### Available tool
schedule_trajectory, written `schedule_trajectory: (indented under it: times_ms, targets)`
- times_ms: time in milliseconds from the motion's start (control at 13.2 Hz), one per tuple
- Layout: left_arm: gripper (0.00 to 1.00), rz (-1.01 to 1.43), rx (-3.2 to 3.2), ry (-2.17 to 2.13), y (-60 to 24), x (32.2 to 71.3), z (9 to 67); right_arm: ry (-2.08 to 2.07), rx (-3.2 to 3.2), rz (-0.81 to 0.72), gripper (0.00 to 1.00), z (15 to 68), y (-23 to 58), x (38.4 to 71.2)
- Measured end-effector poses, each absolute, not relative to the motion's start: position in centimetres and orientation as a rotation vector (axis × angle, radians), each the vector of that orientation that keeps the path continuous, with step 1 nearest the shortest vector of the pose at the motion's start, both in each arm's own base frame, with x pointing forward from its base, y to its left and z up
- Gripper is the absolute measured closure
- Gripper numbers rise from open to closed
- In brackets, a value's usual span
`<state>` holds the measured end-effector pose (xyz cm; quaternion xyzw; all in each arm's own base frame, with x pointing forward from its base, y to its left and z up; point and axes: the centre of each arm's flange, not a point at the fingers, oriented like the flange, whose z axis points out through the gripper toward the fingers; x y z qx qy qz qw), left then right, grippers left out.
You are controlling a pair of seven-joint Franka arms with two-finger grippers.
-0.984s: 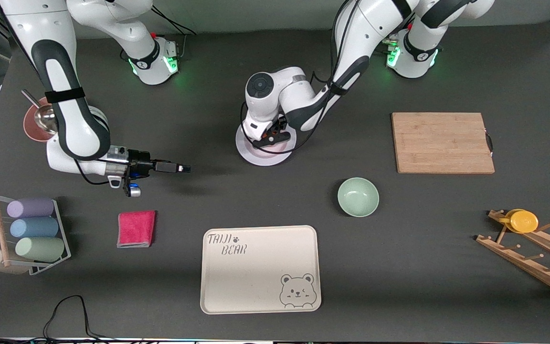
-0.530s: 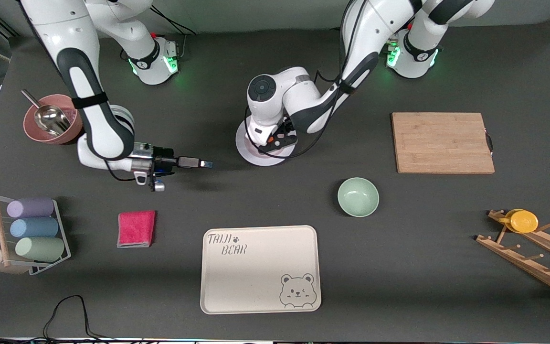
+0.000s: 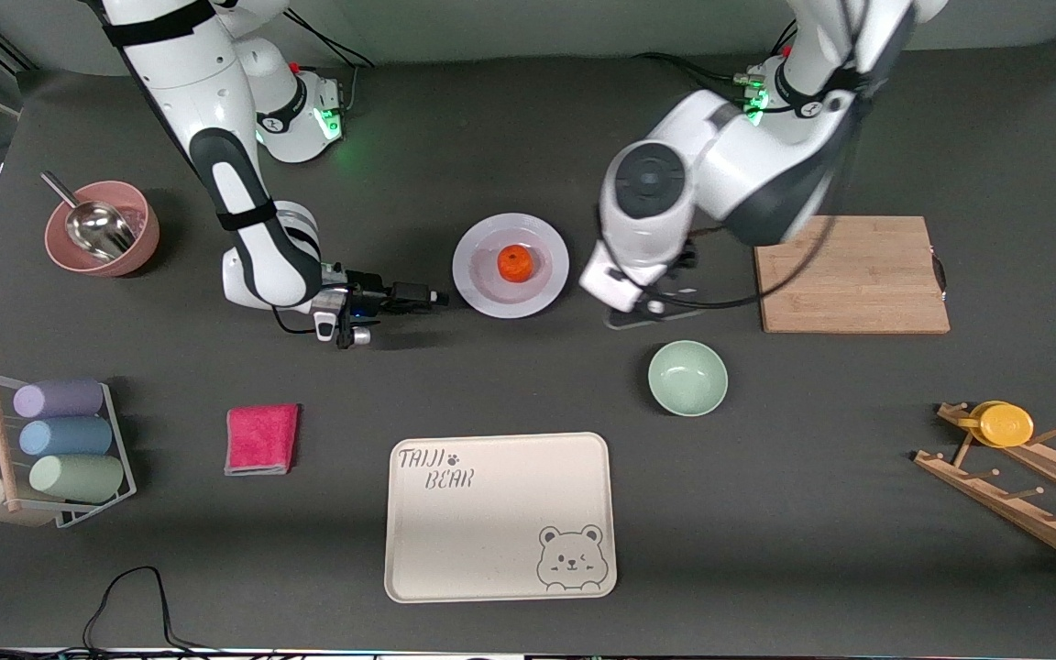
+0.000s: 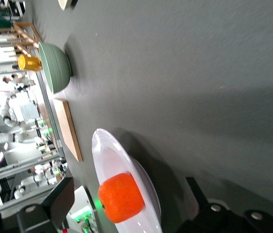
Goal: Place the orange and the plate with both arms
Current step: 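Release the orange onto the plate while the right gripper reaches the plate rim, then grip the plate rim with the right gripper while the left gripper withdraws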
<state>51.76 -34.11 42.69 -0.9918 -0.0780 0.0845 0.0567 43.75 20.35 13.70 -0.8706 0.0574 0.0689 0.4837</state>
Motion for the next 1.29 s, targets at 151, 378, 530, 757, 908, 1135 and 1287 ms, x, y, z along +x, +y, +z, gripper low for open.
schedule_trajectory:
  times_ms: [151, 378, 530, 757, 908, 1135, 1287]
  targets:
    - [0.00, 0.315, -3.019, -0.193, -28.1, 53.9, 44.4, 0.079, -2.112, 0.143, 0.00, 13.3, 21.8, 42.8]
    - [0.00, 0.347, -3.026, -0.148, -18.0, 56.4, 47.2, 0.038, -2.112, 0.144, 0.00, 12.5, 22.9, 41.5]
    - [0.00, 0.333, -3.038, -0.156, -11.4, 57.0, 49.7, 0.029, -2.113, 0.149, 0.00, 12.3, 23.2, 41.2]
    - [0.00, 0.311, -3.074, -0.159, -2.6, 57.0, 52.4, 0.009, -2.115, 0.158, 0.00, 12.1, 23.6, 40.7]
    - [0.00, 0.294, -3.076, -0.154, 1.1, 56.7, 53.2, -0.006, -2.119, 0.172, 0.01, 11.7, 24.2, 40.2]
    - [0.00, 0.260, -3.024, -0.128, 1.6, 55.3, 54.8, -0.010, -2.120, 0.175, 0.31, 11.6, 24.3, 40.1]
    - [0.00, 0.225, -3.004, -0.122, 1.6, 54.2, 56.1, -0.011, -2.121, 0.174, 0.52, 11.6, 24.2, 40.1]
